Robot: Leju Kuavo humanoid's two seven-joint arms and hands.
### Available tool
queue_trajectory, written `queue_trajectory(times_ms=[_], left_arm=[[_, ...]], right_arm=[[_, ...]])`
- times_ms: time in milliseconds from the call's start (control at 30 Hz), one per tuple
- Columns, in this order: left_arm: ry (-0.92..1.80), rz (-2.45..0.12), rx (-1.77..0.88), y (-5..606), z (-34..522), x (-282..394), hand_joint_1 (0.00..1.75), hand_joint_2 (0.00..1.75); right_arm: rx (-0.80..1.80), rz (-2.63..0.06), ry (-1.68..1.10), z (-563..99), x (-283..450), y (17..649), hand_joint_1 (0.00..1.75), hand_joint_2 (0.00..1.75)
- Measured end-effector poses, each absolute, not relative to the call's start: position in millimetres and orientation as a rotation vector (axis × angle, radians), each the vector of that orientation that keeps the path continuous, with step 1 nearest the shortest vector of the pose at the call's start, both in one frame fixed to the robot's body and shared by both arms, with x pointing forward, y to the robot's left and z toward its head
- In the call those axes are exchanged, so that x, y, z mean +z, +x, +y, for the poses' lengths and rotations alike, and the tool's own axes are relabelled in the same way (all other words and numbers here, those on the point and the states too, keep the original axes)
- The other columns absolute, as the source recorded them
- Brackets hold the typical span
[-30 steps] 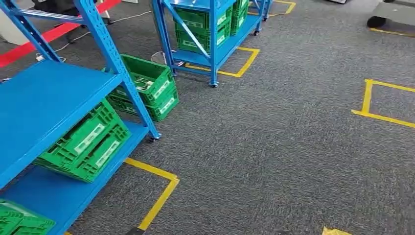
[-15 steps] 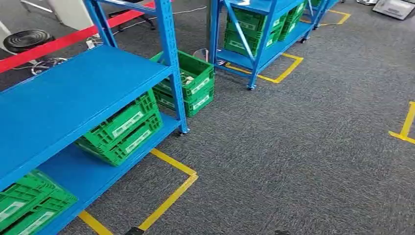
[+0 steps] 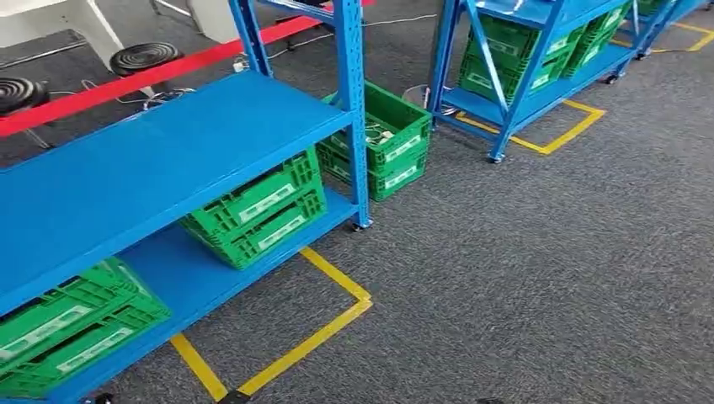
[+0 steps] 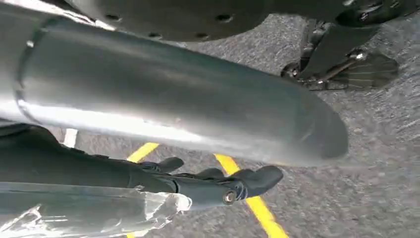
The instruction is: Take the parts from the cabinet and place them on the table.
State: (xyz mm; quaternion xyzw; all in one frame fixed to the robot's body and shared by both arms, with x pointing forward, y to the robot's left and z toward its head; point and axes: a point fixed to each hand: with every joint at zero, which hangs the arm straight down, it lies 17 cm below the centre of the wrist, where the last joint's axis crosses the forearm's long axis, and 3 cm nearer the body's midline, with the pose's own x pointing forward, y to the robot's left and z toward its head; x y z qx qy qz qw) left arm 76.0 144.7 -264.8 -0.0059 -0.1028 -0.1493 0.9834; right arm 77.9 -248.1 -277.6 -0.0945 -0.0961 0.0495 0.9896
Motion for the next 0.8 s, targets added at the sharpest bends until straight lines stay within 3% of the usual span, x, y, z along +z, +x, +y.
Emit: queue_trajectory(times_ms=[800], left_arm=[[-0.025,-0.208,-0.286,76.5,141.5,-264.1,0.00,0.00]], right_arm=[[0.111,-0.190,-0.192,-249.0,-277.9,77.0,0.00,0.00]])
